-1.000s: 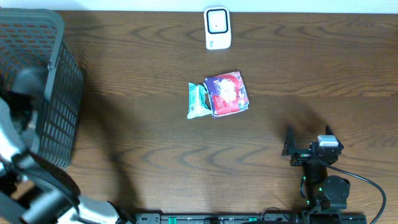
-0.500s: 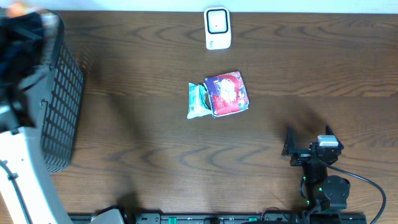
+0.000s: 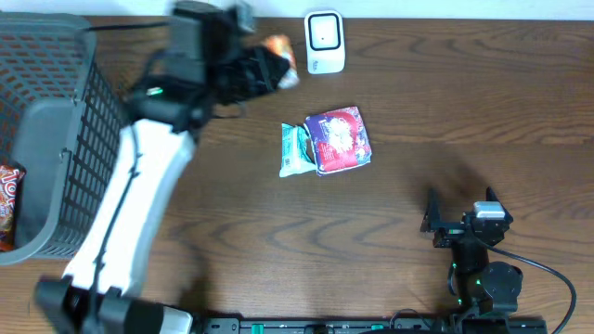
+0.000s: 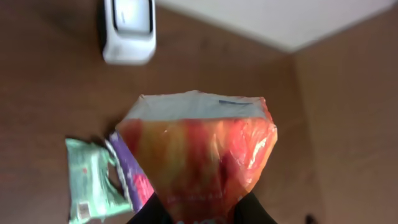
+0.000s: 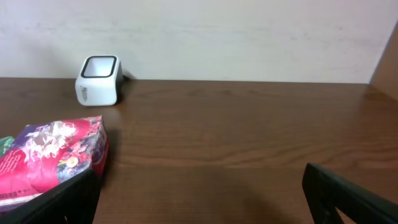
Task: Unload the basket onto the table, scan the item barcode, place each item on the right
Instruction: 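Carry the orange pack to the scanner and place it right of the pink bag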
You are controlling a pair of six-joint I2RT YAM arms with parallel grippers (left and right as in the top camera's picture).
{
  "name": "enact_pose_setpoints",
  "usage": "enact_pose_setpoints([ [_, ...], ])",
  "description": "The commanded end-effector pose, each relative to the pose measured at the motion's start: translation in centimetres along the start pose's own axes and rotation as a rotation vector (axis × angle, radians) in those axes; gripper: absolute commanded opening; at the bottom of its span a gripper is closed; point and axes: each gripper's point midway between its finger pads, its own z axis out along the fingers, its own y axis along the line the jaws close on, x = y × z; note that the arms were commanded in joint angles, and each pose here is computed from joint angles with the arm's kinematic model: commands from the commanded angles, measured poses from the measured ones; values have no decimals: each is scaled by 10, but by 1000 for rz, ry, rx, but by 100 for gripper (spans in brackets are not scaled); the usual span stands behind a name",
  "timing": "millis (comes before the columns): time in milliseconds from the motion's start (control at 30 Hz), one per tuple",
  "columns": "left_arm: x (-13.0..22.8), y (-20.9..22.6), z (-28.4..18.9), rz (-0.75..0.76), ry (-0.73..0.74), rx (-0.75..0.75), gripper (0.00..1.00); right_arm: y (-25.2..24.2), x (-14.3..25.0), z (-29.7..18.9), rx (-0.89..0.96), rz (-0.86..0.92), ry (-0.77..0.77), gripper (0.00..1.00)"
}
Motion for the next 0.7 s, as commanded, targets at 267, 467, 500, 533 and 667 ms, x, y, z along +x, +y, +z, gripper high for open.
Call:
enact_pose_setpoints([
  [267,87,-24,128,53,233,9,8,2,0,0,-8,6,-2,99],
  [467,105,-6,174,-67,170,-150,8,2,0,0,-8,6,-2,99],
  [500,109,0,180,-84,155,-191,8,2,0,0,-8,6,-2,99],
  [533,112,4,186,-89,145,-216,8,2,0,0,-8,6,-2,99],
  [667,132,8,206,-64,161,-240,15,2,0,0,-8,6,-2,99],
])
